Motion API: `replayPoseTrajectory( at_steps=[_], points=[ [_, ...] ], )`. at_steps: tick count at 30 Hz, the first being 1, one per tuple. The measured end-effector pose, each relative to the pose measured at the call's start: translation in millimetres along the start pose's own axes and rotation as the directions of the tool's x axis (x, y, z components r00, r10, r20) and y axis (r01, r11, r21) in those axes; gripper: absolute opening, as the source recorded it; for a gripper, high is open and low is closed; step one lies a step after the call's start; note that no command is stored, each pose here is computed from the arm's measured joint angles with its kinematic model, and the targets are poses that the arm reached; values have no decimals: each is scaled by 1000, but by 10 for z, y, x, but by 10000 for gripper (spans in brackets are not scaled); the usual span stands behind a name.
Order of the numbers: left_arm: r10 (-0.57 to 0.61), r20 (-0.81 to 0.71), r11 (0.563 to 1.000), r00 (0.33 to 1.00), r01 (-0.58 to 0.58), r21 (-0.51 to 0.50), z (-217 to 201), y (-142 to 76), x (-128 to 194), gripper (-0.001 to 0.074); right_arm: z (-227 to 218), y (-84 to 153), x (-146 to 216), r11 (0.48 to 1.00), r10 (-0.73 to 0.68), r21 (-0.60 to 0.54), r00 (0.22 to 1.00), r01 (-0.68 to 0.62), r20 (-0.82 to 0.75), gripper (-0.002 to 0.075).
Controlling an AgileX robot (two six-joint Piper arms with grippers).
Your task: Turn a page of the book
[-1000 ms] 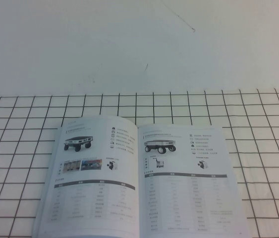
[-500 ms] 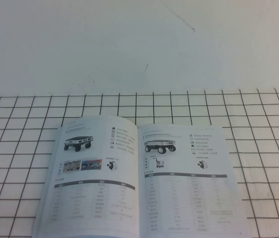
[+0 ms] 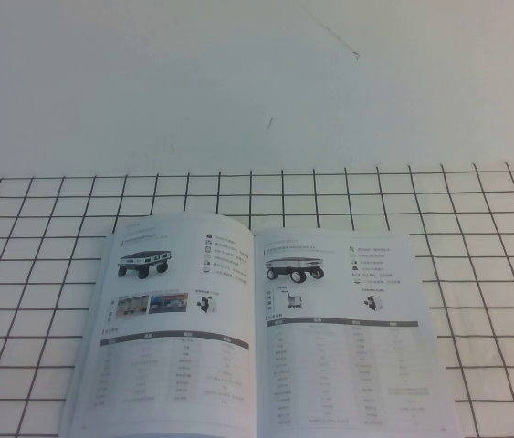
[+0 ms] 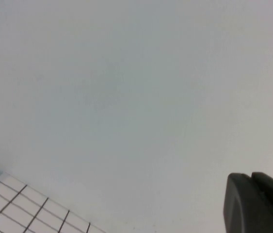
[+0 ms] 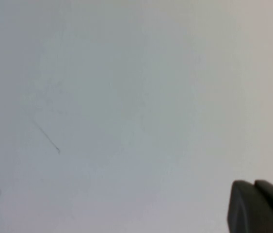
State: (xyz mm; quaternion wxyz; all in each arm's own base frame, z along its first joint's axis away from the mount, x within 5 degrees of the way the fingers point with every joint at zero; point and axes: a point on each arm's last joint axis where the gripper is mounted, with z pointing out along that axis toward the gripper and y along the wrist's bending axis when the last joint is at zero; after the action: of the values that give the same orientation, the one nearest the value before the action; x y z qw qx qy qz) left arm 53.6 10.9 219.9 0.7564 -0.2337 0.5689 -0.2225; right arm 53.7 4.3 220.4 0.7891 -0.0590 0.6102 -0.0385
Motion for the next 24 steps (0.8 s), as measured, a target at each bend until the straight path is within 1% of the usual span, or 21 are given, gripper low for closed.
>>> replayPoseTrajectory(
  at_steps=[3,6,8,10,14,17,21,24],
  points=[
    [0,35,1000,999,0,-2,-1,2,-32,-3,-3,10,-79,998,60,-17,995,-59,86,-2],
    [5,31,1000,1000,-5,5,0,-4,-28,-3,-27,29,-218,996,78,-50,969,-69,236,-2],
    [-5,6,1000,1000,5,22,4,-54,-49,-3,-45,30,-329,996,84,-64,945,-67,316,-2],
    [10,-4,998,1000,-10,61,8,-169,-146,-3,-55,9,-493,995,94,-66,926,-75,366,-2],
    [115,15,979,993,-116,170,-38,-540,-521,-3,-122,-83,-1026,994,105,-46,880,-95,463,-2],
    [210,19,951,977,-209,227,-119,-801,-802,-3,-202,-165,-1422,991,131,-26,872,-135,472,-2],
    [370,-8,899,929,-355,255,-78,-1102,-1119,-3,-174,-277,-1853,985,151,25,917,-173,369,-2],
    [462,-87,863,883,-425,272,87,-1296,-1285,-3,-23,-348,-2041,983,145,77,962,-166,230,-2]
  ],
)
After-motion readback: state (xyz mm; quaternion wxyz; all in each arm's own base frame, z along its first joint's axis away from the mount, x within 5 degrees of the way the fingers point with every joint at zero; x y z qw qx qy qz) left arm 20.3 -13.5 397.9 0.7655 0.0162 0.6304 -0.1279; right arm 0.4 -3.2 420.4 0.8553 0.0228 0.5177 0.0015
